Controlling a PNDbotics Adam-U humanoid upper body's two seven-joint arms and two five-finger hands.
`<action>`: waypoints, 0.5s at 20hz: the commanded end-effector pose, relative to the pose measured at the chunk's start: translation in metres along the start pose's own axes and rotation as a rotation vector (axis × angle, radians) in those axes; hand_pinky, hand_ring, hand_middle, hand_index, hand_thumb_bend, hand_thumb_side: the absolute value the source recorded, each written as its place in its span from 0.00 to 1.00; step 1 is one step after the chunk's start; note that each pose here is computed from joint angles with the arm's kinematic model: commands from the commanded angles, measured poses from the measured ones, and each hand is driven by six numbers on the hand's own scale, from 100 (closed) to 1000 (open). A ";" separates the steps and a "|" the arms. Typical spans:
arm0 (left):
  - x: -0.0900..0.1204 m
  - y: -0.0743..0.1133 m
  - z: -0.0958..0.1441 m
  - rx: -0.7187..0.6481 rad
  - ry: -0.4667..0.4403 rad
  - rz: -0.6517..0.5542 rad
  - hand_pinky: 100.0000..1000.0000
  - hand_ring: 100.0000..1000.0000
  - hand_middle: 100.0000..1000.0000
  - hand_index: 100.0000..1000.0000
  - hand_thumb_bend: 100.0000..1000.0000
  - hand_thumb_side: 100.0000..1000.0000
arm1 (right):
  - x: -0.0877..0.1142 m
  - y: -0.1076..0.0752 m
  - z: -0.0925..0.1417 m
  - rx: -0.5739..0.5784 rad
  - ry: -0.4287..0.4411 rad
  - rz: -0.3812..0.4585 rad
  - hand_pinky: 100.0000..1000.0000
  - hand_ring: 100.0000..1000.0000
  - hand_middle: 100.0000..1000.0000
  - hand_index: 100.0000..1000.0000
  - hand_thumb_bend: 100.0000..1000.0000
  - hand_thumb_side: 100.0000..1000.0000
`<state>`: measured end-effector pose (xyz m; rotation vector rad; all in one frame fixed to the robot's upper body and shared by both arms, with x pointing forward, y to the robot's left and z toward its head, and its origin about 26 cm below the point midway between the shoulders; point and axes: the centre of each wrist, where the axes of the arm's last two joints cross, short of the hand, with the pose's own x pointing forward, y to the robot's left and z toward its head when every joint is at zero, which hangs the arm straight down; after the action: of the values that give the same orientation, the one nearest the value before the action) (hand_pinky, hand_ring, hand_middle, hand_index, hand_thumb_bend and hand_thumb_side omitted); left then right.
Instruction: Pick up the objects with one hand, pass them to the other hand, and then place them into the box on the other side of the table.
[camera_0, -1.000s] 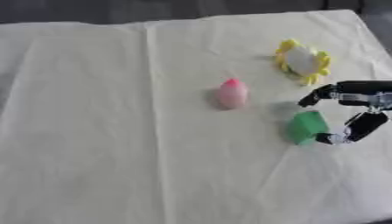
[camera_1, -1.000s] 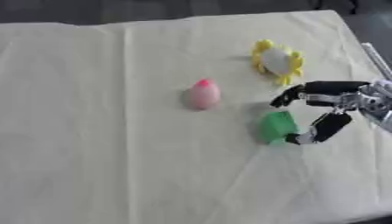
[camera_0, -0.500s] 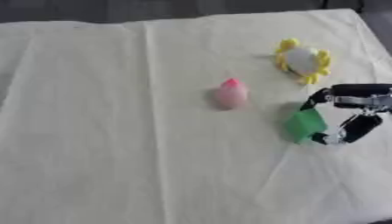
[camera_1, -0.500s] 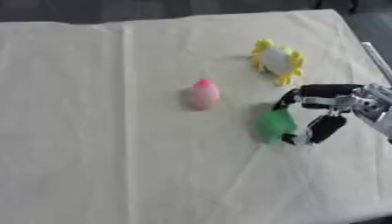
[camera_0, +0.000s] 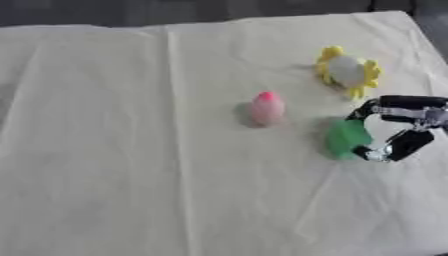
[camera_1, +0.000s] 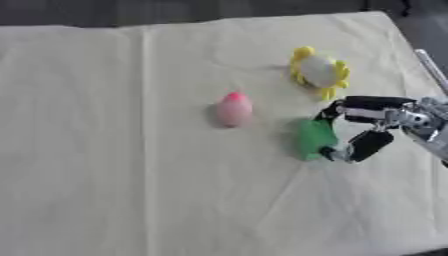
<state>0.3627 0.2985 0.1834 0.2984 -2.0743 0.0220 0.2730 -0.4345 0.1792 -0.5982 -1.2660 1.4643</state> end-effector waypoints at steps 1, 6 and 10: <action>0.011 0.004 -0.006 -0.002 -0.038 -0.008 0.70 0.67 0.59 0.73 0.00 0.77 | 0.003 -0.009 0.004 -0.035 0.002 -0.002 0.86 0.63 0.38 0.52 0.00 0.22; 0.012 0.006 -0.005 -0.003 -0.040 -0.012 0.70 0.67 0.59 0.73 0.00 0.77 | 0.012 -0.020 0.006 -0.115 -0.030 -0.041 0.86 0.60 0.34 0.47 0.00 0.18; 0.012 0.007 -0.005 0.000 -0.038 -0.018 0.70 0.67 0.59 0.73 0.00 0.76 | 0.022 -0.028 0.008 -0.166 -0.073 -0.065 0.86 0.60 0.33 0.47 0.00 0.13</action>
<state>0.3620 0.2983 0.1842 0.2981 -2.0777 0.0208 0.2696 -0.4217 0.1946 -0.5769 -1.4348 1.3299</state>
